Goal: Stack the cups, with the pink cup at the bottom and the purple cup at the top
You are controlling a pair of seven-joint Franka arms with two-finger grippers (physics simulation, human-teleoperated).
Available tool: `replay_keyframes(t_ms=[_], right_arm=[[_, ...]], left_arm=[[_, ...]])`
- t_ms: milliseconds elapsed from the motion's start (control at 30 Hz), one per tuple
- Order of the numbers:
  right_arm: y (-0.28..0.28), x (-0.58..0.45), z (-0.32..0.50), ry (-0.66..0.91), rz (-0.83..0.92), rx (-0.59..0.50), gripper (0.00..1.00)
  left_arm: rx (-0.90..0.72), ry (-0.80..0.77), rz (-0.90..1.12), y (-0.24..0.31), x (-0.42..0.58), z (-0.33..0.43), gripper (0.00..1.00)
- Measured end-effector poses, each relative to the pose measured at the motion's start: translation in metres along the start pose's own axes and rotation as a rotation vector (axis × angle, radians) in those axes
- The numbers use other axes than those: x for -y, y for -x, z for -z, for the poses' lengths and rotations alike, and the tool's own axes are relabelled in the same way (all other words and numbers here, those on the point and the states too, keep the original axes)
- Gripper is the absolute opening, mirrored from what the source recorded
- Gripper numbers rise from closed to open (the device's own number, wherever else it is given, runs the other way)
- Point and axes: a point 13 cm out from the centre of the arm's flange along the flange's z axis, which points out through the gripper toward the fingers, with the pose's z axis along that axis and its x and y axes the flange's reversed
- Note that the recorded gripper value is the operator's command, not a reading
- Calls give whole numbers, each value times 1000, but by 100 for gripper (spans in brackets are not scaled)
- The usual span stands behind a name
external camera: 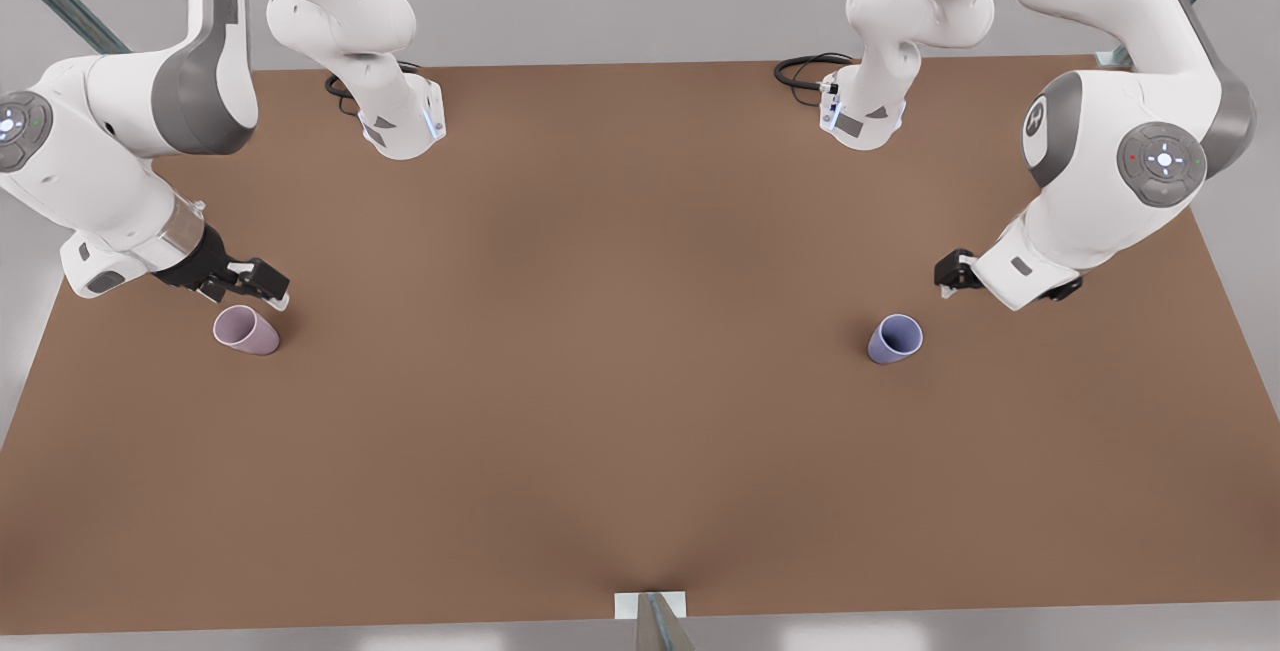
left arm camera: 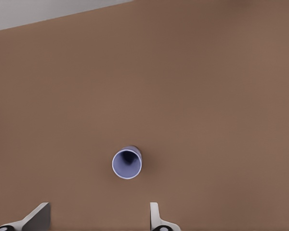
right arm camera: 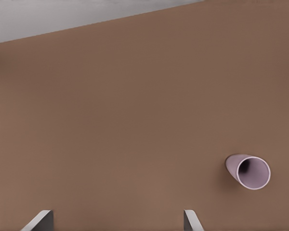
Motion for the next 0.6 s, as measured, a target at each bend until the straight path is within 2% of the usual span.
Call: replay_keyframes(t_ms=[433, 600], right_arm=[[3, 1, -1, 2, -28, 8, 100], [21, -15, -71, -9, -10, -88, 100]], left_arm=[[-78, -9, 36, -15, -21, -28, 100], [-140, -14, 39, -20, -22, -44, 100]])
